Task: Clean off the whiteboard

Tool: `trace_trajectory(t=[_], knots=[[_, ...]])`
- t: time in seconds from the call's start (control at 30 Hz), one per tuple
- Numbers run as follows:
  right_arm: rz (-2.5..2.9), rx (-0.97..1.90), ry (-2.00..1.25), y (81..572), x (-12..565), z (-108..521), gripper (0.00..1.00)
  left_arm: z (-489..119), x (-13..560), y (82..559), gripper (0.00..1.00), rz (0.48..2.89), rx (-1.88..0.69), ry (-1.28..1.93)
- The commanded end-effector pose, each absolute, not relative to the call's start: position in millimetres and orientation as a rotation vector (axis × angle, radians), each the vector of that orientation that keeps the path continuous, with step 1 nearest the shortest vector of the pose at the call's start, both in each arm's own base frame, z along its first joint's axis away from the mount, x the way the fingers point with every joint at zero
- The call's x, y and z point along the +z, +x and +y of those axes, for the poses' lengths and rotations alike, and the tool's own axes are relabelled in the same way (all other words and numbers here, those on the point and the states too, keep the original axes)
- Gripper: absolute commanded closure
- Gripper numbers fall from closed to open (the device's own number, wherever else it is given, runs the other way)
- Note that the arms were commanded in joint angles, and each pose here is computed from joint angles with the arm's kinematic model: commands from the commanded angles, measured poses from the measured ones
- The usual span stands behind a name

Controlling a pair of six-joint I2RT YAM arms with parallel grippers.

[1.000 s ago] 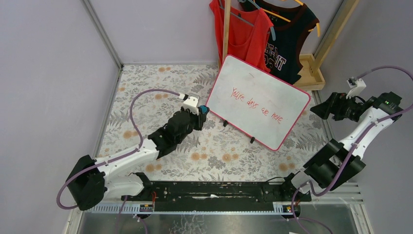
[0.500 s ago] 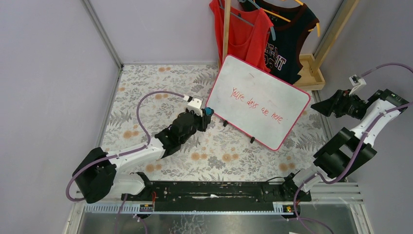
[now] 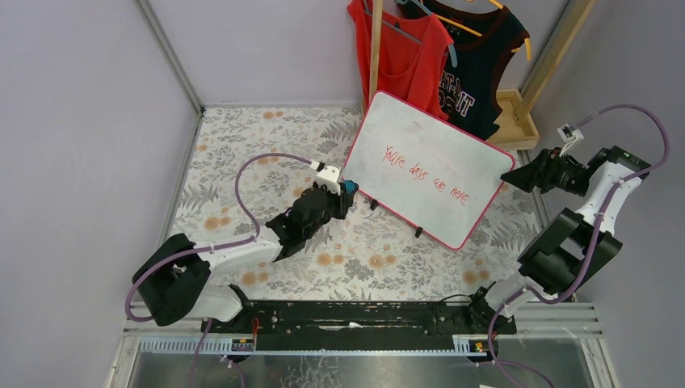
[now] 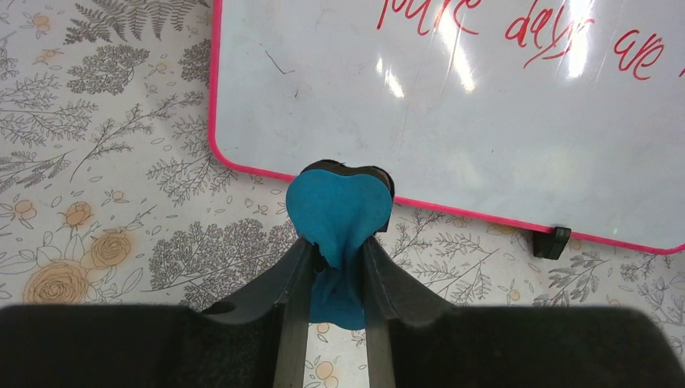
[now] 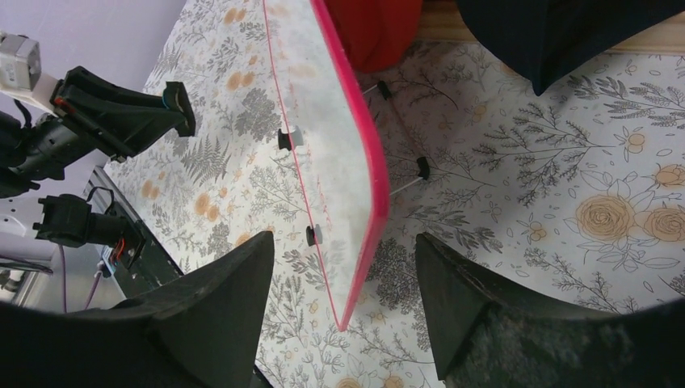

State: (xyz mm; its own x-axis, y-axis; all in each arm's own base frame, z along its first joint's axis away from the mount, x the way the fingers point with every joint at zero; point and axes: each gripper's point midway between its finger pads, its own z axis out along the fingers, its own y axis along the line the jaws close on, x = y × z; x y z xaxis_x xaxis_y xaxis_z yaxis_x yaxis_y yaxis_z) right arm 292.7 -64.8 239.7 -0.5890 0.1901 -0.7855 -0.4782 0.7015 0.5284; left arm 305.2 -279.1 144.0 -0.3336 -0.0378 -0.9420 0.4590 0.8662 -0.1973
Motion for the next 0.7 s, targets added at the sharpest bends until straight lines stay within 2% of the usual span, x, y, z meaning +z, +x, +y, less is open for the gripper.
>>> trace_trajectory(t=[0.0, 0.33, 0.53, 0.67], knots=[[1.978, 0.892, -0.231, 305, 242, -62, 0.29, -287, 170, 317, 1.00, 1.756, -0.562, 0.281], [2.004, 0.882, -0.228, 322, 229, -54, 0.32, -289, 176, 319, 1.00, 1.742, -0.572, 0.283], [2.009, 0.905, -0.219, 326, 226, -51, 0.55, -294, 170, 325, 1.00, 1.746, -0.569, 0.289], [2.009, 0.912, -0.219, 326, 224, -49, 0.64, -297, 167, 334, 1.00, 1.745, -0.566, 0.281]])
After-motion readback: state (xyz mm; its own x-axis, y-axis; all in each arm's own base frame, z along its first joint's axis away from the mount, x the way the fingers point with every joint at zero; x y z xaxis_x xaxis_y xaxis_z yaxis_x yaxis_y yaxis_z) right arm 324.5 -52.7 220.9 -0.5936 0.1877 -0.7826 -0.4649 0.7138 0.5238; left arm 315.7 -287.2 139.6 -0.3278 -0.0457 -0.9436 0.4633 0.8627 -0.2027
